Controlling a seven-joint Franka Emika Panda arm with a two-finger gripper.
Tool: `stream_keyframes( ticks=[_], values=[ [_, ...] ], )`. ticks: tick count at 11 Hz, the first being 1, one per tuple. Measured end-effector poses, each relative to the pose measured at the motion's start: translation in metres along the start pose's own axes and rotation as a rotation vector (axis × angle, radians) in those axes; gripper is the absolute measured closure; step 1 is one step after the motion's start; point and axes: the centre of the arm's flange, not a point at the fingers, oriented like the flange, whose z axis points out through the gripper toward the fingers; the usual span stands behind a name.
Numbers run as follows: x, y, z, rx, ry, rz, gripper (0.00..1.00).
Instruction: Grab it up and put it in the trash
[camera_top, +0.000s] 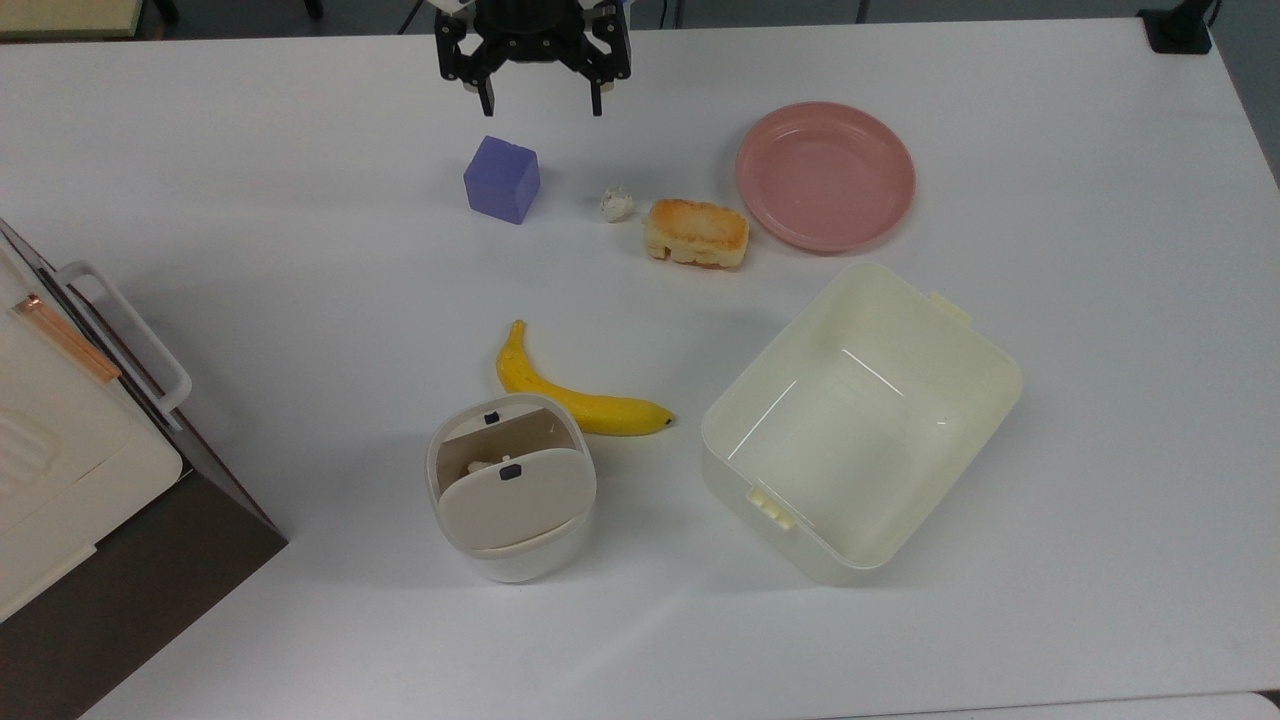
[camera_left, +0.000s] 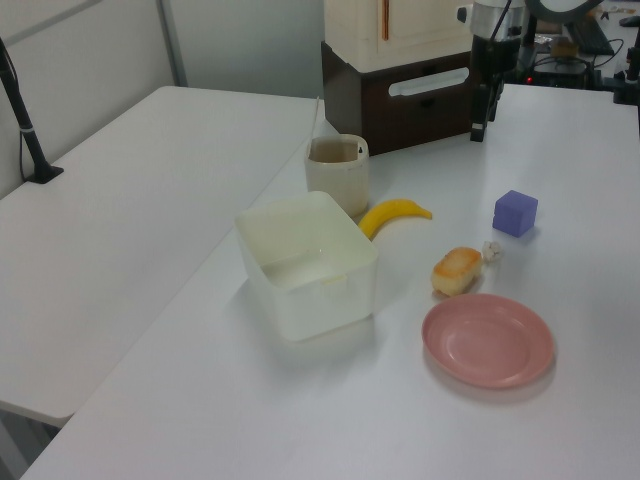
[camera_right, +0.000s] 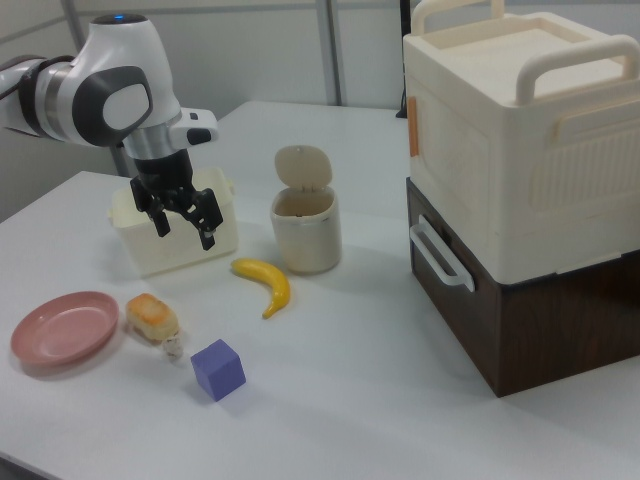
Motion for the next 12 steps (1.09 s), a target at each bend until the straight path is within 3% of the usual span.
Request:
stream_keyframes(
  ticks=[2,5,8,12],
  values=[
    [-0.006,0.001,0.001,0.005,0.002,-0.02,0.0],
    [-0.011,0.0,0.015,0.007,-0.01,-0.141,0.0],
    [-0.023,-0.007,0.052,0.004,-0.05,-0.35,0.0],
    [-0.039,-0.047,0.094,-0.152,-0.166,-0.665,0.03]
  ],
)
